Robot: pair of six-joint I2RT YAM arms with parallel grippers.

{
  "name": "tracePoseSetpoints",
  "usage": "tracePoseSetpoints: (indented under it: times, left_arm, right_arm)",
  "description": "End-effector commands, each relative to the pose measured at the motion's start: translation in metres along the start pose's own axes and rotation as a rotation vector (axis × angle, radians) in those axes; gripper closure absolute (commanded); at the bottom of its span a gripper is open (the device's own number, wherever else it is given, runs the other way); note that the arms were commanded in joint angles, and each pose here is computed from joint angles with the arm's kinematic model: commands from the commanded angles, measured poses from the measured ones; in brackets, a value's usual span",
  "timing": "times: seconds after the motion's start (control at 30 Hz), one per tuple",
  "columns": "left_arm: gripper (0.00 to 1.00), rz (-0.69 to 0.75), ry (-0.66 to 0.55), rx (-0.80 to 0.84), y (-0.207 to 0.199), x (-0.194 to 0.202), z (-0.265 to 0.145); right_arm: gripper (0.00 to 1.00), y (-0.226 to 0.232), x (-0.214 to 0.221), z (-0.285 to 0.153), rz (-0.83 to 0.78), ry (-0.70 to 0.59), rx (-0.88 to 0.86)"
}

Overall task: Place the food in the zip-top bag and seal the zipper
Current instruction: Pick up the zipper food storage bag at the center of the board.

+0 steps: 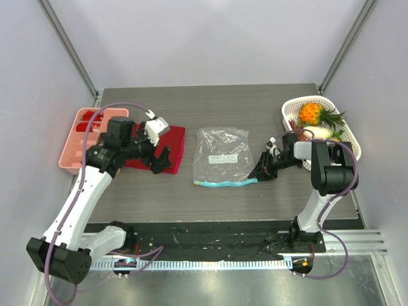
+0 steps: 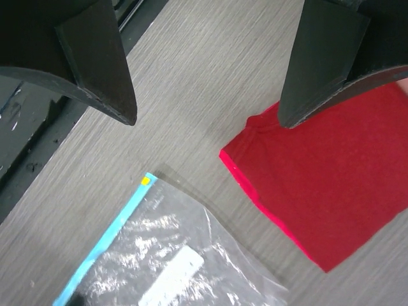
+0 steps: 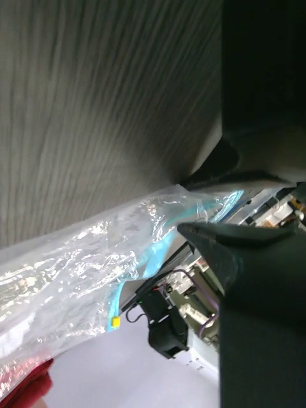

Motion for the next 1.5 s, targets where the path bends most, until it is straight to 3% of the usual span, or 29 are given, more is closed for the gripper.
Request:
tracePoseSetpoints:
  times: [0.0,0.03,0.07,0.37,0.7,1.07,1.47]
  left_arm:
    - [0.07,0.136,-0.004,-0.038,-0.007,0.001,0.015]
    - [0.09,0.166,-0.003,-0.025,-0.017,0.002,0.020]
    - [0.12,0.187,-0.017,-0.052,-0.017,0.002,0.022]
    - [0.16,0.500,-0.030,-0.011,-0.079,0.004,0.061]
    - [0.25,0.642,-0.029,0.015,-0.134,0.028,0.109]
    - [0.37,0.614,0.025,-0.039,-0.148,0.050,0.173]
    - [0.53,0.534,-0.023,-0.074,-0.148,0.044,0.200]
  right_arm:
    - [0.91,0.010,-0.011,-0.004,-0.043,-0.036,-0.031]
    - [0.98,0.013,-0.012,-0.007,-0.051,-0.044,-0.040]
    - [0.99,0.017,-0.013,-0.010,-0.053,-0.046,-0.051]
    - [0.99,0.055,-0.010,-0.029,-0.044,-0.074,-0.180]
    - [0.99,0.070,-0.006,-0.038,-0.047,-0.073,-0.252]
    - [0.99,0.076,0.002,-0.043,-0.044,-0.073,-0.275]
    - [0.99,0.078,0.007,-0.045,-0.051,-0.074,-0.282]
Point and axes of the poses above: each gripper's point midway between its finger pads, its own z axis out along the fingers, its own y axis along the line the jaws close on, x = y × z, the point moved 9 cm from there along -z, back along the fingers, and after that the axes turned 15 degrees about -z, right-handed, at the moved point
